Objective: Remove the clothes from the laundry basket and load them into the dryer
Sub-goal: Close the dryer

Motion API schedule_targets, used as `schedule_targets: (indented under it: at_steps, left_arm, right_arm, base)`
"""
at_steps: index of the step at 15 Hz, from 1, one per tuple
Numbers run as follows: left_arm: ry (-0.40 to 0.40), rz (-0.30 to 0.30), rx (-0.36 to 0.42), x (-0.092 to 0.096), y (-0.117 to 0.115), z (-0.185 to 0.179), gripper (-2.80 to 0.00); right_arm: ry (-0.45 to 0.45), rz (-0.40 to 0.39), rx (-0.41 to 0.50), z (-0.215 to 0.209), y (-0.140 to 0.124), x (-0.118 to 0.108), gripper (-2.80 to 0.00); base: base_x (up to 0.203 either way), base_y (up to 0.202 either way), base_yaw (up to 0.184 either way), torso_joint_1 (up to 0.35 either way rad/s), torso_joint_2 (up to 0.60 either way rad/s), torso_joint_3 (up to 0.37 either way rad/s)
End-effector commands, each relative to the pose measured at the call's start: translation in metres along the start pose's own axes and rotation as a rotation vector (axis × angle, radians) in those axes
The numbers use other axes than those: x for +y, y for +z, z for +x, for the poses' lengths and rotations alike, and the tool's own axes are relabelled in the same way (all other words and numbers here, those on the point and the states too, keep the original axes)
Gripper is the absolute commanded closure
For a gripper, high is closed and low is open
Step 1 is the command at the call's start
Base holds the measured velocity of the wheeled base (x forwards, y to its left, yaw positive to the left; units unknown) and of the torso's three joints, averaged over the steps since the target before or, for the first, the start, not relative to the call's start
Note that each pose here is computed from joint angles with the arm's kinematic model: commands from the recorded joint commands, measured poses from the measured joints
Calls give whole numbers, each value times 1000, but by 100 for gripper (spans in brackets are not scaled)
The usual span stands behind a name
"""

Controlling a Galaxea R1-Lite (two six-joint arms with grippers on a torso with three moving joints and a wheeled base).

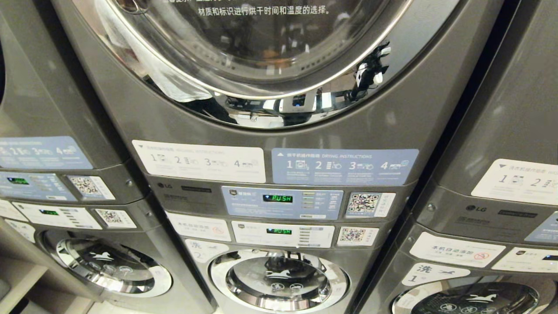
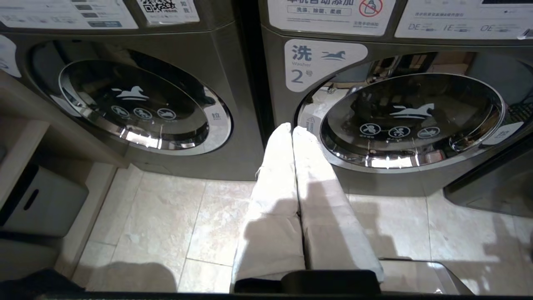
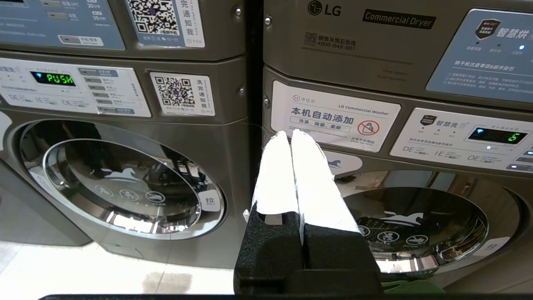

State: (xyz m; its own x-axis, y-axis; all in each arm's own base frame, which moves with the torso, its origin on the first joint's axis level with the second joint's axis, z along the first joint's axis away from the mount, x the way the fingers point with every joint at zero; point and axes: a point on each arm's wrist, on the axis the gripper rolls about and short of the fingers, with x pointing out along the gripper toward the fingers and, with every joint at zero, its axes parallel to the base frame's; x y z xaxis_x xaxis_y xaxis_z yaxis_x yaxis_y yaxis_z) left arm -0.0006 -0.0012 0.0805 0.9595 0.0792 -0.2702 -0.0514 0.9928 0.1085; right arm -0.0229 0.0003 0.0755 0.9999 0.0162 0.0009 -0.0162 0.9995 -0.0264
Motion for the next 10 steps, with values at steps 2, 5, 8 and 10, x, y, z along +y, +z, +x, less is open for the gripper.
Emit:
schedule_targets:
  at_steps: [2,5,8,10]
  left_arm:
    - [-44,10,-5,0,-1,0,0]
    - [-168,28,-47,0,-2,-3,0]
    - [-124,20,-233,1,-8,-16,0]
    - [-95,33,-303,1,-11,-21,0]
  right_arm:
    - [2,-6,-1,0,0,0,0]
    - [4,-12,-1,0,0,0,0]
    - [3,-11,-2,0,0,0,0]
    - [4,-13,-1,0,0,0,0]
  base:
    - [0,0,0,0,0,0]
    - [0,0,0,0,0,0]
    - [0,0,0,0,0,0]
    - [0,0,0,0,0,0]
